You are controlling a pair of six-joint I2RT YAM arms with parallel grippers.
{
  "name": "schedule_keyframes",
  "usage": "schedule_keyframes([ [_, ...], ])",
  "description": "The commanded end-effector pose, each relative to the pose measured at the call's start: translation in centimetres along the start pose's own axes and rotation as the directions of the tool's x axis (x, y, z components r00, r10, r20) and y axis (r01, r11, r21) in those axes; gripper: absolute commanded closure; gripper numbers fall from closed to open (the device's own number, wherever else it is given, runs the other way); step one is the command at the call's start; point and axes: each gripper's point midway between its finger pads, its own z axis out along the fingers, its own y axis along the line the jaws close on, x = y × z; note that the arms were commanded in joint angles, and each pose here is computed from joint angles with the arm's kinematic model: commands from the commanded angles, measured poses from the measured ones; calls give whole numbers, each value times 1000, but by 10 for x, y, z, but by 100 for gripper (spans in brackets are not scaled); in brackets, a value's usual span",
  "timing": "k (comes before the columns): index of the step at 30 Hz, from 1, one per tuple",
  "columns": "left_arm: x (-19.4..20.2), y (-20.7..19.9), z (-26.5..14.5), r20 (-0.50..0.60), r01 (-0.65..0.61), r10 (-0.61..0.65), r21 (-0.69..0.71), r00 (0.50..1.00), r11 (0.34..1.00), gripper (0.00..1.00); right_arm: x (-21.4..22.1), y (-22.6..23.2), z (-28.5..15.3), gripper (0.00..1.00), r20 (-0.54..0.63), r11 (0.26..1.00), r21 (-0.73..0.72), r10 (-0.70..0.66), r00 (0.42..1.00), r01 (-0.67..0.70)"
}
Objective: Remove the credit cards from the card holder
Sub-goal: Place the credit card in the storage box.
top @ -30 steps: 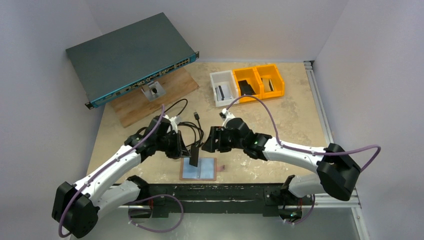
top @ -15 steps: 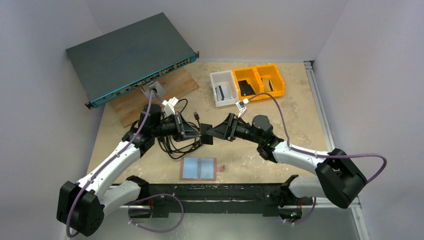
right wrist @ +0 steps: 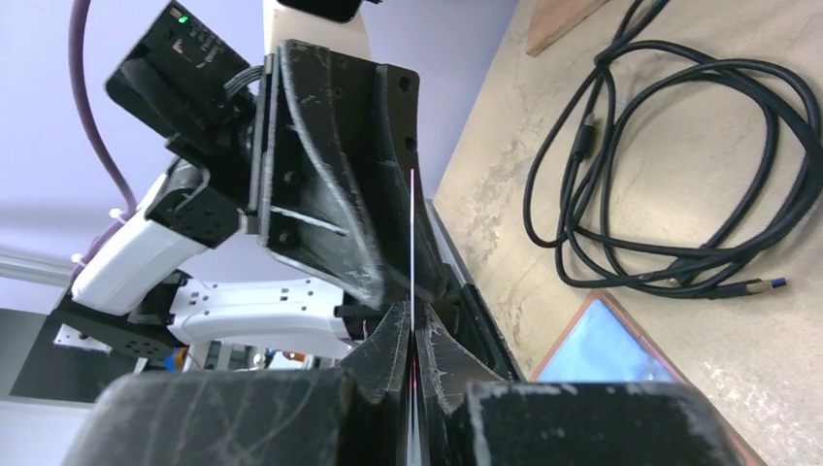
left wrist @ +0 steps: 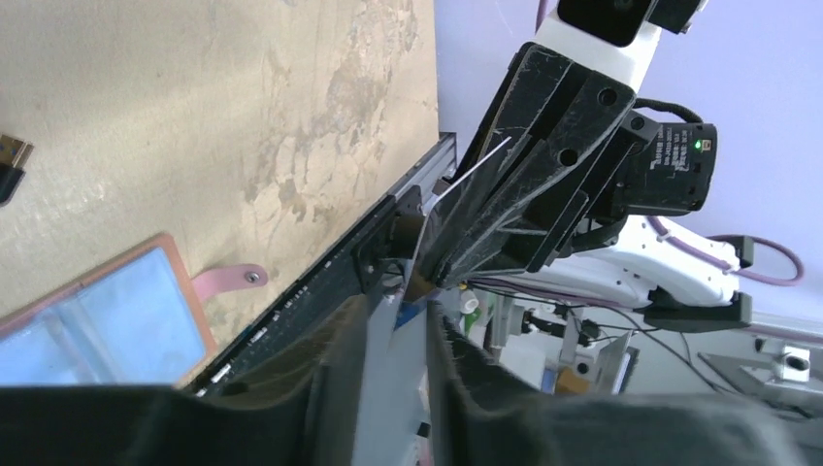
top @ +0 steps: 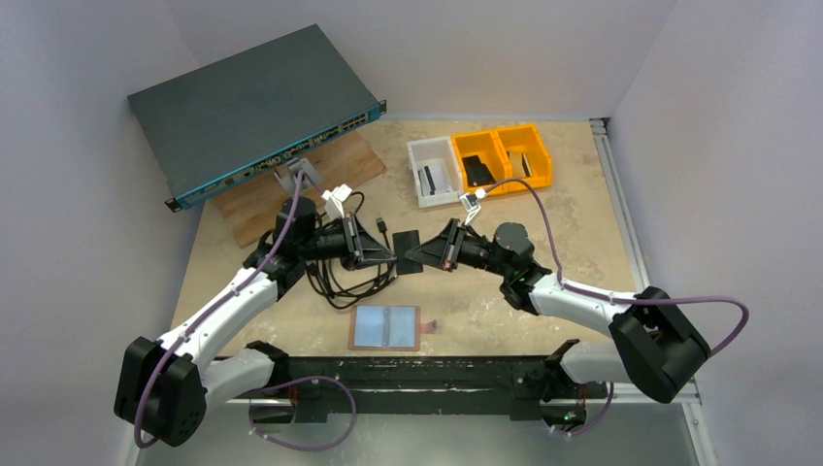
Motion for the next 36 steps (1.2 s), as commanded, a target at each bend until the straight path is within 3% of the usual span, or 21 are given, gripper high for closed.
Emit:
schedule_keyframes([
  [1,-5,-7,-7,-5,-78,78,-46,997,996,58,-18,3,1,100,26,998,27,-52,998,51],
  [6,-6,9,-15,0,-123,125,-171,992,978,31,-73,-33,-19,100,122,970,231,-103,987,73],
  [11,-6,15,-19,-18,-164,165,-218,986,962,22,-161,-68,-44,100,211,892,441,-207,955,96],
  [16,-1,13,-23,-41,-197,193,-223,980,955,16,-240,-111,-57,100,244,803,591,-266,933,74],
  [21,4,13,-29,-49,-222,216,-229,975,948,15,-291,-162,-65,100,229,698,716,-274,934,30],
  [33,10,16,-35,-63,-241,233,-244,971,939,14,-327,-232,-60,100,142,544,839,-265,954,26],
  [36,11,18,-35,-68,-240,230,-245,971,939,14,-325,-246,-58,93,130,533,846,-242,962,20],
])
